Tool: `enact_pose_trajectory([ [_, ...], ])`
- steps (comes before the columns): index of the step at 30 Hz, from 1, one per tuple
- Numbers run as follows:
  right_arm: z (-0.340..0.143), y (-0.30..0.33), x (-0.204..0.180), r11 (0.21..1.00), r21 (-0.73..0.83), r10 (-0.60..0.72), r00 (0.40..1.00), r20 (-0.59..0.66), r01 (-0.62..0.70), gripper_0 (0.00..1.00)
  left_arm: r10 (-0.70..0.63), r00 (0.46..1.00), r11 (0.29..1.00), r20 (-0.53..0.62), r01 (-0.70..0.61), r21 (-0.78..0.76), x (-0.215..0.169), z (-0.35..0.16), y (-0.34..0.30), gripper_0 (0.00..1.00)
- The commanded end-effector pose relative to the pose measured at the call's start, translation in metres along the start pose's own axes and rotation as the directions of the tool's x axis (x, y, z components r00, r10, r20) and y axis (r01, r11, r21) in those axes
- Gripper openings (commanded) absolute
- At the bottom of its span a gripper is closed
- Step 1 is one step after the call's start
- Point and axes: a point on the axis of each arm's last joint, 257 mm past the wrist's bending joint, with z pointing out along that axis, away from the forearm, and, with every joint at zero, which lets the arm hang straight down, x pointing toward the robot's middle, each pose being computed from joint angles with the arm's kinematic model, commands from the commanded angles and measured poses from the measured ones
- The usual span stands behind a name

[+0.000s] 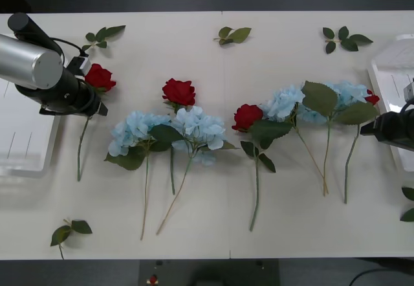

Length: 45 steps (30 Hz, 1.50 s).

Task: Put the red flowers into the right box and the blue flowers into the left box

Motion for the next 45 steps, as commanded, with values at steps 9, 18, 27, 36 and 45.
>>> enact_pose_trajectory([
  [9,0.030,0.005,-0.002,0.998,0.024,0.060,0.997,0.039,-0.061,1.00,0.031,0.999,0.999,0.031,-0.030,-0.024,-0.025,0.000,-0.006,1.00],
  [18,0.051,0.027,-0.001,0.997,0.014,0.075,0.996,0.046,-0.076,1.00,0.024,0.999,0.999,0.022,-0.023,-0.043,-0.021,0.010,-0.003,1.00],
  [27,0.058,0.036,-0.001,0.997,0.014,0.070,0.997,0.037,-0.070,0.35,0.029,1.000,0.998,0.012,-0.028,-0.056,-0.016,0.015,0.000,0.09],
  [36,0.066,0.038,0.003,0.999,0.023,0.041,0.998,0.050,-0.042,0.00,0.047,0.998,0.998,0.046,-0.044,-0.052,-0.020,0.026,-0.005,0.00],
  [45,0.070,0.038,-0.002,0.999,0.024,0.038,0.997,0.060,-0.040,0.00,0.096,0.989,0.995,0.109,-0.094,-0.027,-0.045,-0.001,-0.013,0.00],
])
